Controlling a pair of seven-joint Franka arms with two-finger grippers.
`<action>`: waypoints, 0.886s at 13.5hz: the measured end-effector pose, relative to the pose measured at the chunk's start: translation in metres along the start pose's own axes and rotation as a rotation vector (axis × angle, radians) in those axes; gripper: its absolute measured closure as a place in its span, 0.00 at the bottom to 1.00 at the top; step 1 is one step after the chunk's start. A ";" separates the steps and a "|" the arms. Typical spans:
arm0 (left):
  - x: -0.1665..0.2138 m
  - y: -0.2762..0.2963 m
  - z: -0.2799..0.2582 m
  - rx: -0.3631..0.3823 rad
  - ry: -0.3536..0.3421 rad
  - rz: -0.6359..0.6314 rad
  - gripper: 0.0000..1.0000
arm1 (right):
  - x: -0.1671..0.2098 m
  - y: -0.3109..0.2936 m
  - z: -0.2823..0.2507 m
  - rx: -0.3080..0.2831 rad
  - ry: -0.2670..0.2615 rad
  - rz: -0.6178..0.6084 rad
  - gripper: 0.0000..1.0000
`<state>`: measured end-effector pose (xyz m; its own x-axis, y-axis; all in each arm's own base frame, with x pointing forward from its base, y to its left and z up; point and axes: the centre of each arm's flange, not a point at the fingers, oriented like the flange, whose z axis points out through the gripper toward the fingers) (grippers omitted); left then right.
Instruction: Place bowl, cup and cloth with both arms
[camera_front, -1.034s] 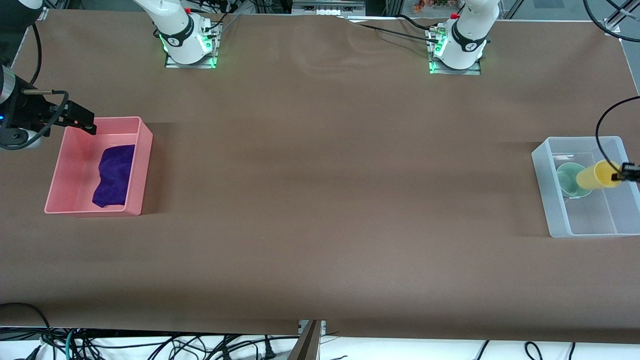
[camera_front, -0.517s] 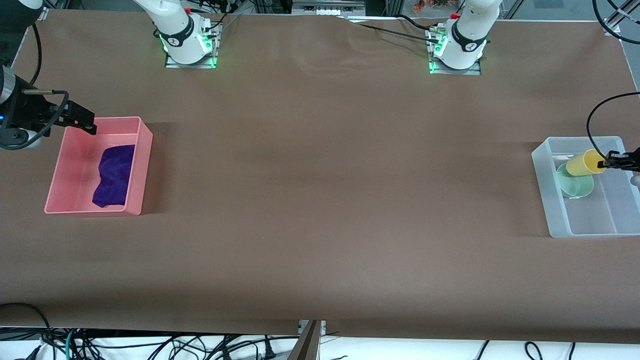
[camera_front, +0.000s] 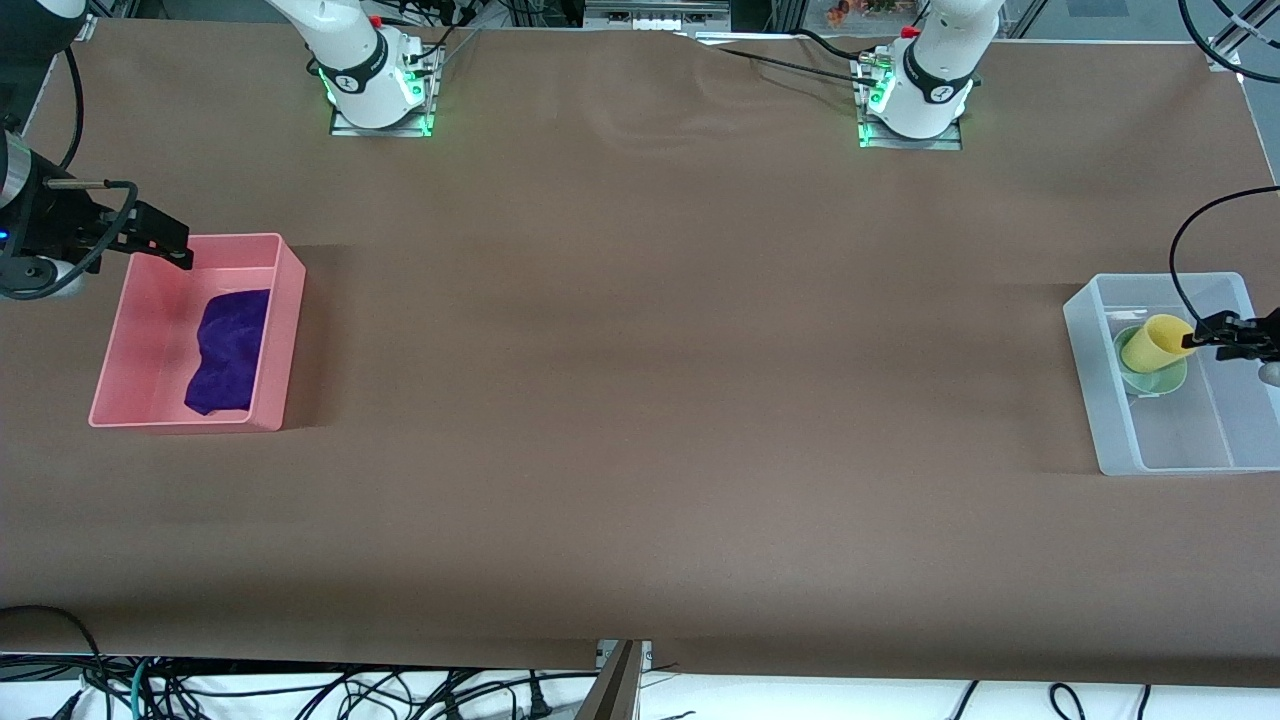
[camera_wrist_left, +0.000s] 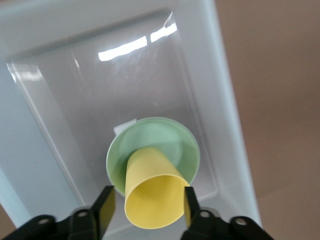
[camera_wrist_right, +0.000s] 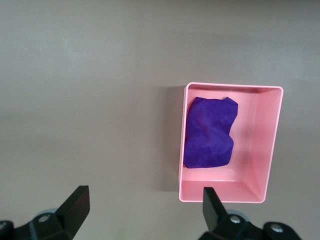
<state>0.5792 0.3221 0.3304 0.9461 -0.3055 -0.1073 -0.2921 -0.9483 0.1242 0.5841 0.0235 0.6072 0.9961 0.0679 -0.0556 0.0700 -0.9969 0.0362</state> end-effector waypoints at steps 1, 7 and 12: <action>0.012 0.019 -0.022 0.010 0.011 0.015 0.20 | 0.000 0.000 0.000 0.000 0.000 0.000 0.00; 0.076 0.174 -0.145 -0.014 -0.036 -0.013 0.00 | 0.000 0.000 0.000 0.000 0.000 0.000 0.00; 0.081 0.312 -0.226 0.043 -0.037 0.039 0.00 | 0.000 0.000 0.000 0.000 0.000 0.000 0.00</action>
<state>0.5966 0.0212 0.5834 0.9282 -0.3447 -0.1401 -0.3353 -0.9381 0.0868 0.5841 0.0233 0.6072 0.9962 0.0676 -0.0556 0.0696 -0.9969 0.0363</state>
